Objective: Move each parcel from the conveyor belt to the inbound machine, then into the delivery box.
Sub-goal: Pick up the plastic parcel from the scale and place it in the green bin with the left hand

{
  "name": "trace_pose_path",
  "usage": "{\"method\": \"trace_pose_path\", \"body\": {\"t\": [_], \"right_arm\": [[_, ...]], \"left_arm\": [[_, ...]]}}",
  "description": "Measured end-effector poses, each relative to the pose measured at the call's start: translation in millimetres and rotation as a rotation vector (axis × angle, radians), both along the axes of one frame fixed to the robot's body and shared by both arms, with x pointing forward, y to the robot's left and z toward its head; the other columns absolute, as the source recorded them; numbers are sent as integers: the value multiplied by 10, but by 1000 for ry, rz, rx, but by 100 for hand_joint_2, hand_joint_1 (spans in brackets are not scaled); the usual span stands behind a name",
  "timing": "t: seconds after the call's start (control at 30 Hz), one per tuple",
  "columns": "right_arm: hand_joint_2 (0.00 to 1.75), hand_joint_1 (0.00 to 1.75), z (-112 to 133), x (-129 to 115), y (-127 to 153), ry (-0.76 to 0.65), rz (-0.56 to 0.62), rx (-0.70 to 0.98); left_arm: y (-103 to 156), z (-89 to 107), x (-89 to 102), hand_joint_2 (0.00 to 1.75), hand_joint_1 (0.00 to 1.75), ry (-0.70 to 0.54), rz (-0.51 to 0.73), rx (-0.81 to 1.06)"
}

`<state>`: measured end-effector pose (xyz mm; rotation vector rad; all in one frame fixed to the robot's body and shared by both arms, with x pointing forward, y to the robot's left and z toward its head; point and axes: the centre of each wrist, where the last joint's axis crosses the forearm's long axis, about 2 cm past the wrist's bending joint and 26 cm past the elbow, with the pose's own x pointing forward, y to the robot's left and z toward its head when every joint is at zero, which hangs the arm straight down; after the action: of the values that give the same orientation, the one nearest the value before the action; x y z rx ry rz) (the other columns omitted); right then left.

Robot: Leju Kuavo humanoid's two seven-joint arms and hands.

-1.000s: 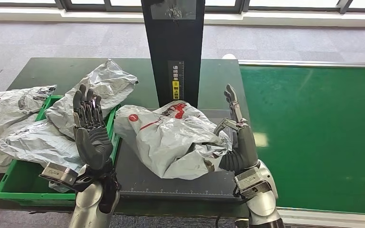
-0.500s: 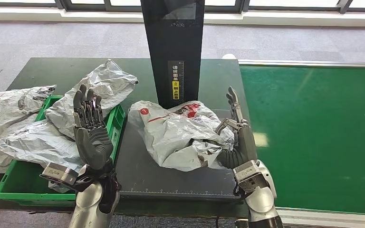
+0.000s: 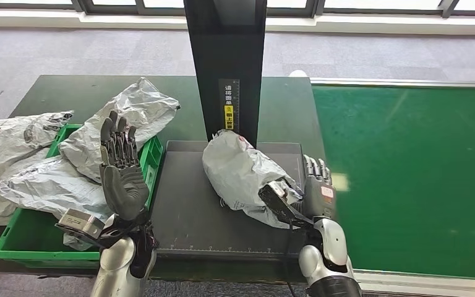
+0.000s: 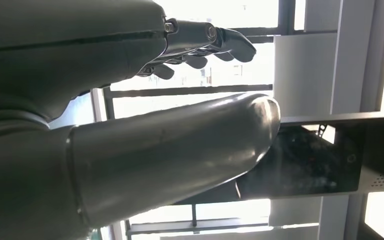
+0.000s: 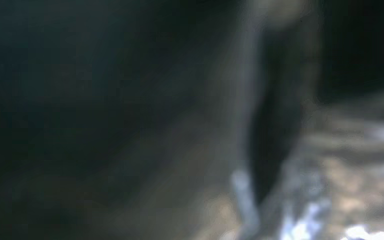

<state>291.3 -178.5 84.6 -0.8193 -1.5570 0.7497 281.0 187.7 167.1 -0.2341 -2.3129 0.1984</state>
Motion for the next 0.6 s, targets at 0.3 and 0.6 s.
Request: {"method": "trace_pose_path", "body": {"t": [0.3, 0.6], "right_arm": [[0, 0, -128, -19, 18, 49, 61, 42], [0, 0, -156, -30, 22, 65, 64, 42]], "left_arm": [[1, -2, -1, 0, 0, -10, 4, -8], [2, -3, -2, 0, 0, -15, 6, -16]]}}
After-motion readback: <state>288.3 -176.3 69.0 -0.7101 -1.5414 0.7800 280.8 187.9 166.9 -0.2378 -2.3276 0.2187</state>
